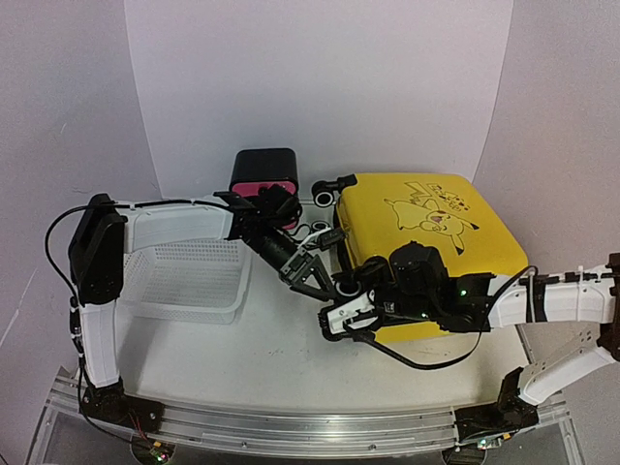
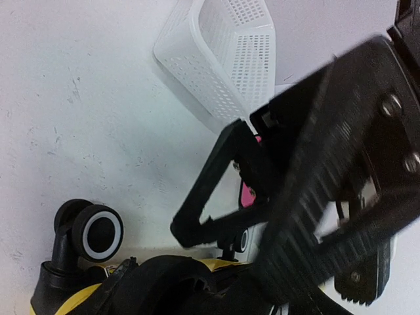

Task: Open, take out, and arrange the luggage

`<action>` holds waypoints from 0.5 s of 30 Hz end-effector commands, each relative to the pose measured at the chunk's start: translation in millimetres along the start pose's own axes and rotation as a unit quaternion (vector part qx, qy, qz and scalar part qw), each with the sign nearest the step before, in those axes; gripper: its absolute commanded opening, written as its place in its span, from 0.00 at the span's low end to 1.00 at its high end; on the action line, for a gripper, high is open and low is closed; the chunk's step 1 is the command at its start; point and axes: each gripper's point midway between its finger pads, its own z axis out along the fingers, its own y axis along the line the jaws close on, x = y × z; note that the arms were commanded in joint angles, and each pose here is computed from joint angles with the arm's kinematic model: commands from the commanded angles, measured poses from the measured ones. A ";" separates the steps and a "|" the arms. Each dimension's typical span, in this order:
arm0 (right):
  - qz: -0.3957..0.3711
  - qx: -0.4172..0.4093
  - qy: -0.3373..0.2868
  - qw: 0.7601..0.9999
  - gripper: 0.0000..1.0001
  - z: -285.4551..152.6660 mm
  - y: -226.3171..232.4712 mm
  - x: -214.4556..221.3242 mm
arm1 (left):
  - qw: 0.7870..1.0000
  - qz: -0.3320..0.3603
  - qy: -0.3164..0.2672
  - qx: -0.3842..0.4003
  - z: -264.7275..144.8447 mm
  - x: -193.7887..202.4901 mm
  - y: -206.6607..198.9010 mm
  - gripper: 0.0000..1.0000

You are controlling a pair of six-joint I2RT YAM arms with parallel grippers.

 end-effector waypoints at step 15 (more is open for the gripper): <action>0.280 -0.127 -0.003 0.951 0.24 -21.3 -28.3 3.4 | 0.779 0.493 -0.228 -0.315 -28.3 7.2 -15.1 0.83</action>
